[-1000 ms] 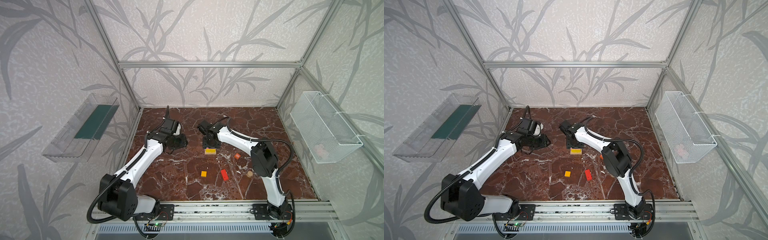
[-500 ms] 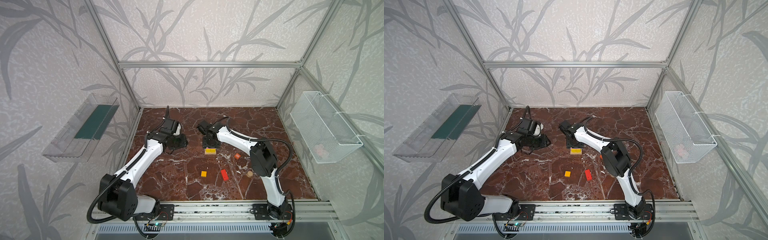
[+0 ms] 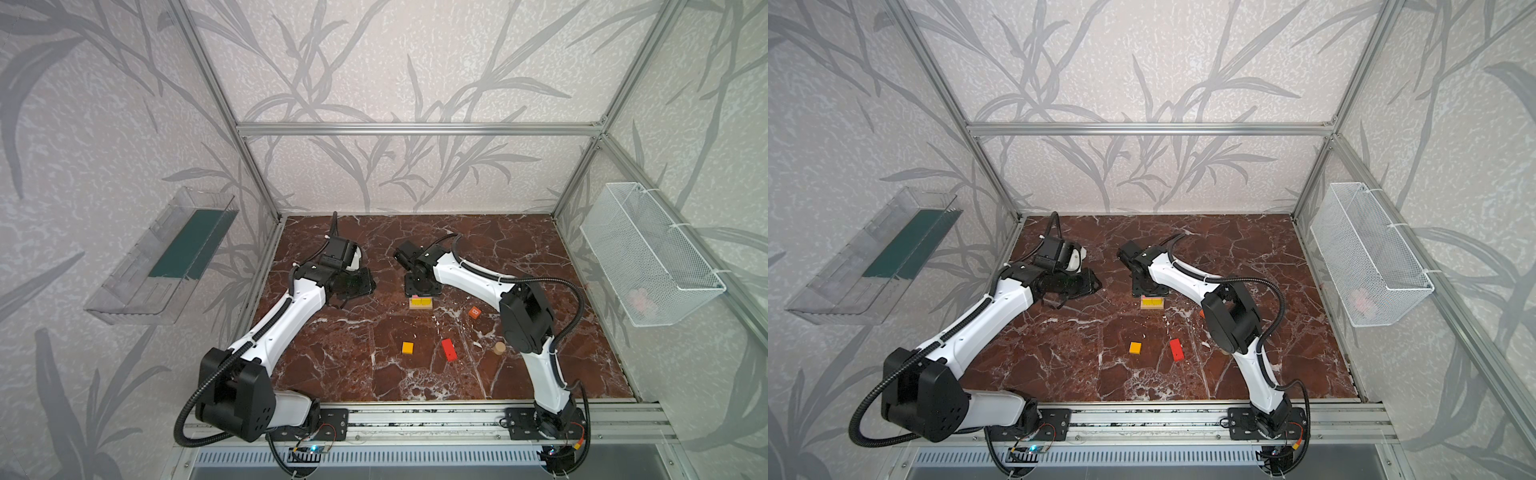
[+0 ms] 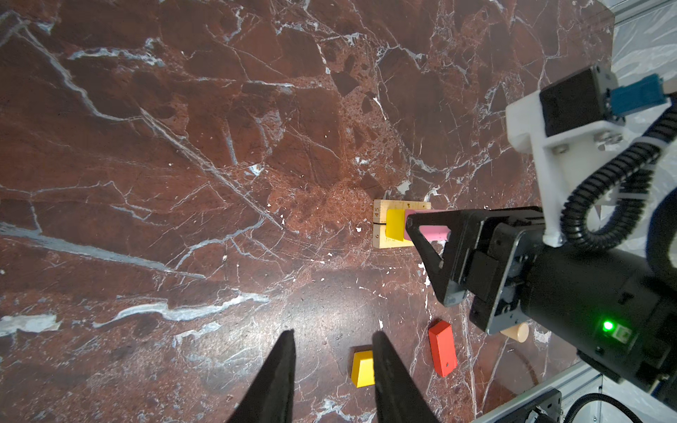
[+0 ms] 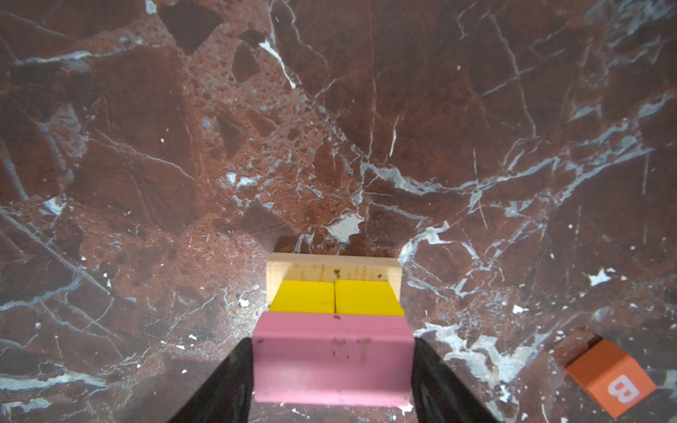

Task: Build the wood block tower
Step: 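Lower the pink bar onto the two yellow cubes with the right gripper, then open the right gripper and raise it off the pink bar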

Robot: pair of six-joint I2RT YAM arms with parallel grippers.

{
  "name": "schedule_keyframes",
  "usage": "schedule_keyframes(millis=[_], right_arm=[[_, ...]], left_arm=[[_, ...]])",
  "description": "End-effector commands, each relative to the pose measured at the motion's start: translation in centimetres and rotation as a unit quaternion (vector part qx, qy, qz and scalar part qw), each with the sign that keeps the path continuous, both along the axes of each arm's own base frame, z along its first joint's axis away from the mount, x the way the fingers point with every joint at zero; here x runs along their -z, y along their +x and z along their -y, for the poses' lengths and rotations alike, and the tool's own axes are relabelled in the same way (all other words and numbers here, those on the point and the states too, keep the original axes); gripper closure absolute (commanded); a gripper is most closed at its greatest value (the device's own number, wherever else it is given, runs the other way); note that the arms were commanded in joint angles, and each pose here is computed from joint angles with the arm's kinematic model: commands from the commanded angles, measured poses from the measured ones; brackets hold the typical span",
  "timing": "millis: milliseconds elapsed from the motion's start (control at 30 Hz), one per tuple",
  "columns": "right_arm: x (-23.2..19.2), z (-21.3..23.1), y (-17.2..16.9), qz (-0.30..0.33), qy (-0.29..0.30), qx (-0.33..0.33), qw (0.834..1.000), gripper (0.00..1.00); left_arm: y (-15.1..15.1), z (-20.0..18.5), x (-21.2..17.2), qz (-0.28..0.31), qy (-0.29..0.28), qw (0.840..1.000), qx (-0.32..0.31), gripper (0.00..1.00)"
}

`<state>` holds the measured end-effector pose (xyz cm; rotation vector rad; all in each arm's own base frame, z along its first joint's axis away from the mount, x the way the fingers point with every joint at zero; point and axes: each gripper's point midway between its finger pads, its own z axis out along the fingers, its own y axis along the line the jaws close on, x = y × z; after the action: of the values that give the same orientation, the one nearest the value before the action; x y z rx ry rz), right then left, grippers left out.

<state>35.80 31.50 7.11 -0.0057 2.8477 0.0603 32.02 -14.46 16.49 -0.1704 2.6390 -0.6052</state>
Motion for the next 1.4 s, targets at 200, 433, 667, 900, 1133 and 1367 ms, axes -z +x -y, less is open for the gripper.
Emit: schedule_keyframes(millis=[200,433,667,900,1133,1367], right_arm=[[-0.3,0.0,0.1,0.003,-0.008,0.004,1.000,0.29],[-0.7,0.0,0.0,0.007,-0.007,0.004,1.000,0.25],[-2.5,0.4,0.2,0.036,0.000,0.010,0.999,0.19],[-4.8,1.3,-0.3,0.060,0.015,0.014,0.998,0.12],[-7.1,2.4,-1.1,0.090,0.035,0.014,0.995,0.01],[-8.5,4.1,-2.3,0.120,0.047,0.006,0.992,0.01]], left_arm=[[-0.3,-0.2,0.0,0.000,-0.003,1.000,-0.001,0.65],[-0.3,-0.2,0.1,0.000,-0.003,1.000,-0.001,0.65],[-0.3,-0.3,0.2,-0.003,-0.001,1.000,-0.002,0.65],[-0.3,-0.4,0.3,-0.004,0.001,1.000,-0.004,0.65],[-0.4,-0.3,0.6,-0.015,0.003,1.000,-0.006,0.67],[-1.0,-0.1,0.6,-0.020,0.007,1.000,-0.004,0.67]])
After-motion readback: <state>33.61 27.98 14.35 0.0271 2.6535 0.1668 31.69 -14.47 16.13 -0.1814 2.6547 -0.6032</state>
